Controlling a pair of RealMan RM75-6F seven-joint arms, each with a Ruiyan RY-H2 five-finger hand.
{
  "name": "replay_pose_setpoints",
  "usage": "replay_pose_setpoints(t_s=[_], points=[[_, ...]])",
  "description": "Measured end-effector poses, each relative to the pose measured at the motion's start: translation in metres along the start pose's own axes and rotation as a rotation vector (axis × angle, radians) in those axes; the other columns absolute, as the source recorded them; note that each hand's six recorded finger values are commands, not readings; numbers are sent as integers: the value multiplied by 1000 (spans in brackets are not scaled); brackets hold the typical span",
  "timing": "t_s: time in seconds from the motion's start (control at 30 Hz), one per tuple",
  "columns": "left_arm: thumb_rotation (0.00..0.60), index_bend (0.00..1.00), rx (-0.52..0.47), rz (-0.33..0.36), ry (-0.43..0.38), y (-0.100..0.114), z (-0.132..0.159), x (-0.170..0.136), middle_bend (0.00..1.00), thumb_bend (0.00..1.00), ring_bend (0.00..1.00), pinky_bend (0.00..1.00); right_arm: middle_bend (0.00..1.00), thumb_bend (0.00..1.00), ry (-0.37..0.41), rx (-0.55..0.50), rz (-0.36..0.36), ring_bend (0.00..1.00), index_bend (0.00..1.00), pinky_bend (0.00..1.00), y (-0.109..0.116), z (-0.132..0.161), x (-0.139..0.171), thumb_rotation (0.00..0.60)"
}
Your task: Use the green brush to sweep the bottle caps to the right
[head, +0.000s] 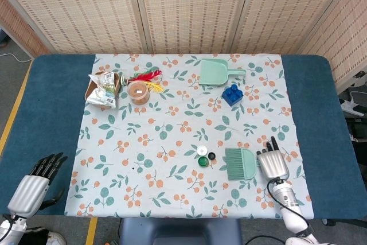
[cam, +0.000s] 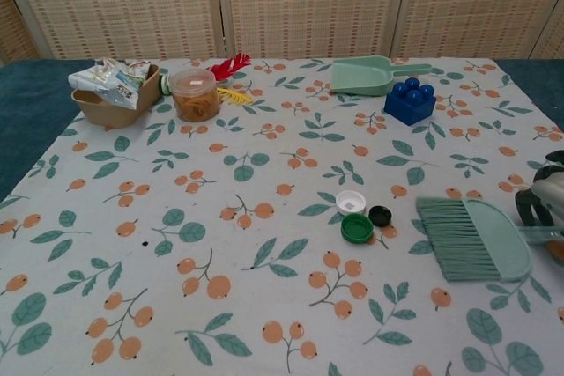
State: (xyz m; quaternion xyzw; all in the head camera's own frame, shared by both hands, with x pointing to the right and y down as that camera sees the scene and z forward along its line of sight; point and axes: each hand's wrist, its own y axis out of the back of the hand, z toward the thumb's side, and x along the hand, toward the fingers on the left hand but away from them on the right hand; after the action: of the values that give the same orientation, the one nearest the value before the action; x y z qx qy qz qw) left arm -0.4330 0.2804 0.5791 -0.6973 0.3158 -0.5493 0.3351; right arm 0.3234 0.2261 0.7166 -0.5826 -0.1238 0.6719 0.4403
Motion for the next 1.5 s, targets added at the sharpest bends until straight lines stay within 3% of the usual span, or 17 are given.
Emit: replay_pose_setpoints(t_s=[0.13,0.3,0.57,0.8,1.0,1.17,1.33,1.5], points=[[590,0,-2,0,0,0,0,0,0,371,0,110,545,305,-1,1,-5,263,620,0,-2,2,0,600],[589,0,-2,2,3,1,-1,0,0,371,0,110,643,382,1,-7,-21,345,760,0,-2,3,-1,600],[588,0,0,1,3,0,-1,0,0,372,0,110,794,472,47,5,-123,456,971,0,8,5,-2,600],[591,0,1,1,4,0,-1,0,0,371,0,110,822,473,106,109,-210,481,999,0,27,-7,3,600],[588,0,5,-1,0,-1,1,0,0,372,0,110,842,476,143,195,-262,496,1000,0,60,-20,14,600],[583,0,5,-6,-3,-3,4,1,0,370,0,110,845,483,184,270,-309,511,1000,0,101,-20,27,600],[587,0,4,-8,-14,-3,6,1,0,370,0,110,845,483,233,380,-368,511,1000,0,141,-1,36,600],[588,0,-3,-8,-17,-2,6,0,0,371,0,110,845,483,274,504,-404,511,1000,0,166,27,37,600]])
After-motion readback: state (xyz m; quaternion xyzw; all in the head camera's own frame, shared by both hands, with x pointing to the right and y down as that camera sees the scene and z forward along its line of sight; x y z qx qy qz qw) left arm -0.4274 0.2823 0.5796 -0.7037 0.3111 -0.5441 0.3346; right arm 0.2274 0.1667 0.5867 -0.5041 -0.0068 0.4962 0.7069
